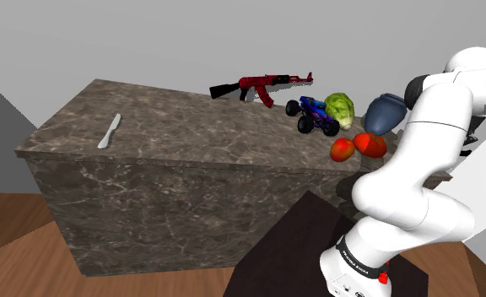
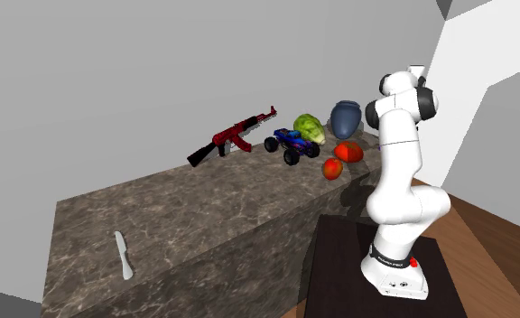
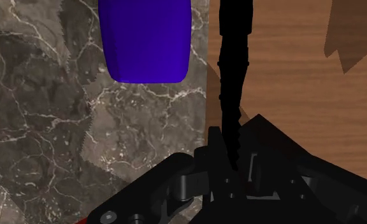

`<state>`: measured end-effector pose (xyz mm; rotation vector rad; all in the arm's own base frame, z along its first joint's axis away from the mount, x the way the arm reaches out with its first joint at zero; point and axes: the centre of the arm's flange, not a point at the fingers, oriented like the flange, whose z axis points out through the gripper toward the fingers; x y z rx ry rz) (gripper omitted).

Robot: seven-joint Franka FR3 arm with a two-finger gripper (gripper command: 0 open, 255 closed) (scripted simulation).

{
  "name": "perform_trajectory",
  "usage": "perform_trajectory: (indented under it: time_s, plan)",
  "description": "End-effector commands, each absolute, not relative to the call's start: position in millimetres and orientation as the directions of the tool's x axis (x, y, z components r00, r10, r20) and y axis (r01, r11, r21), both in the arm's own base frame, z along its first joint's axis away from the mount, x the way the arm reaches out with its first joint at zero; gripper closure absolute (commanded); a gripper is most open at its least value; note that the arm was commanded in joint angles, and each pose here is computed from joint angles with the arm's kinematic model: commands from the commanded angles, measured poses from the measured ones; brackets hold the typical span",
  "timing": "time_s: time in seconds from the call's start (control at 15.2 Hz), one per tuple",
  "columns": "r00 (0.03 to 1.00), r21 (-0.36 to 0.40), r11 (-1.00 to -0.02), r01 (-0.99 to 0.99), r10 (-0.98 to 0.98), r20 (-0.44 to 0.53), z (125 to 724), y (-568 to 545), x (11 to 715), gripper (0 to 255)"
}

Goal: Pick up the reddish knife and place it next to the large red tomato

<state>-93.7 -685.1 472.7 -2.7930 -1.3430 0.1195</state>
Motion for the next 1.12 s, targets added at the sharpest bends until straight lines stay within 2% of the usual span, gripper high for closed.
perform_trajectory:
  time_s: [0.0, 1.06]
  plan:
    - [0.622, -0.069, -0.624, 0.778, 0.781, -0.053, 462, -686, -94, 255]
    - [0.622, -0.069, -0.624, 0.778, 0.781, -0.053, 377, -686, -94, 255]
